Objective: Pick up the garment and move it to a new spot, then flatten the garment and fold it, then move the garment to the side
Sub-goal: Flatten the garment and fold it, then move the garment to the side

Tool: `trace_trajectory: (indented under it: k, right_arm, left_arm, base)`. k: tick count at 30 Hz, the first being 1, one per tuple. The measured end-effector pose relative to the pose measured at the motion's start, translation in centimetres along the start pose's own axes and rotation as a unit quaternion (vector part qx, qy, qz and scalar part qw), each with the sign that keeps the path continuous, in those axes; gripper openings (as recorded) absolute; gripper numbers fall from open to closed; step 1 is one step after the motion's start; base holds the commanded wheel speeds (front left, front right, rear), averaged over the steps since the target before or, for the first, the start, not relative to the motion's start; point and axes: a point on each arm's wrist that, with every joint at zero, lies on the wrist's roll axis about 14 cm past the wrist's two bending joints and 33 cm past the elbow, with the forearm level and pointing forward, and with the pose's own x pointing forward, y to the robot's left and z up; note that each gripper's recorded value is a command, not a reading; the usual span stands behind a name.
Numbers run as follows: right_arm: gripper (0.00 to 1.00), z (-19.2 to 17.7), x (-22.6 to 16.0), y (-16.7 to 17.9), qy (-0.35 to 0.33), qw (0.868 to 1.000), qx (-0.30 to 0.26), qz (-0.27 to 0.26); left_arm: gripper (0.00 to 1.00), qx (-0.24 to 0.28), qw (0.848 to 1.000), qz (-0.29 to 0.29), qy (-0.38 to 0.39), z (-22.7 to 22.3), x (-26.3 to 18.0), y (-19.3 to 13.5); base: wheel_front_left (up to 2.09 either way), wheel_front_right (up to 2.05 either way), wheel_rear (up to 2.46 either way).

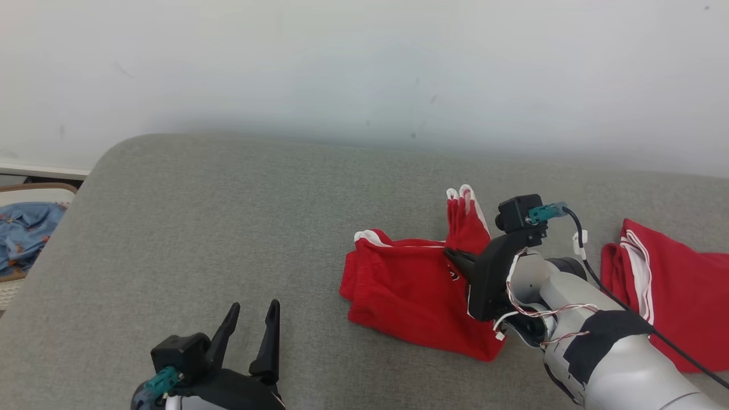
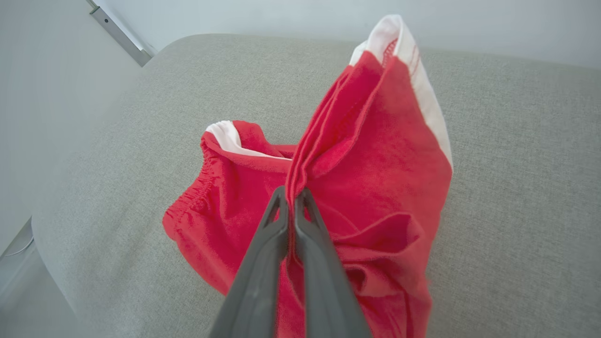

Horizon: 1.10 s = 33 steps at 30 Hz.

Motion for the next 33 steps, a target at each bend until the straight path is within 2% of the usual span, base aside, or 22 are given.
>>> trace_trajectory:
  k: [11,13,23,28,29,30,33]
  right_arm:
    - [0.00,-0.3,1.2,5.3,0.042,0.997,0.010,0.067]
    - [0.00,-0.4,1.3,5.9,0.050,0.996,0.028,0.074]
    - [0.00,-1.4,2.3,6.6,0.099,0.990,0.068,0.075]
    - [0.00,-2.4,2.9,6.9,0.122,0.988,0.067,0.070]
    - [0.20,-2.6,3.0,7.0,0.128,0.987,0.068,0.069]
    - [1.00,-2.9,3.1,7.2,0.133,0.987,0.065,0.069]
    - [1.00,-3.3,3.5,7.7,0.144,0.985,0.058,0.072]
  left_arm:
    - [1.00,-0.008,1.000,0.019,-0.003,0.0,-1.3,0.7]
    - [1.00,-0.009,1.000,0.023,-0.004,0.1,-1.5,0.9]
    - [1.00,-0.015,1.000,0.026,0.001,-0.3,-2.2,0.7]
    - [1.00,-0.015,0.999,0.029,-0.002,-0.1,-2.5,0.9]
    - [1.00,-0.015,0.999,0.031,-0.003,-0.1,-2.6,1.0]
    - [1.00,-0.016,0.999,0.034,-0.003,-0.1,-2.7,1.1]
    - [1.00,-0.019,0.999,0.043,-0.003,-0.1,-2.9,1.7]
  base:
    - [0.00,0.00,0.00]
    - [0.00,0.00,0.00]
    - [0.00,0.00,0.00]
    - [0.00,0.00,0.00]
    - [0.00,0.00,0.00]
    - [0.00,0.00,0.00]
    - [0.00,0.00,0.00]
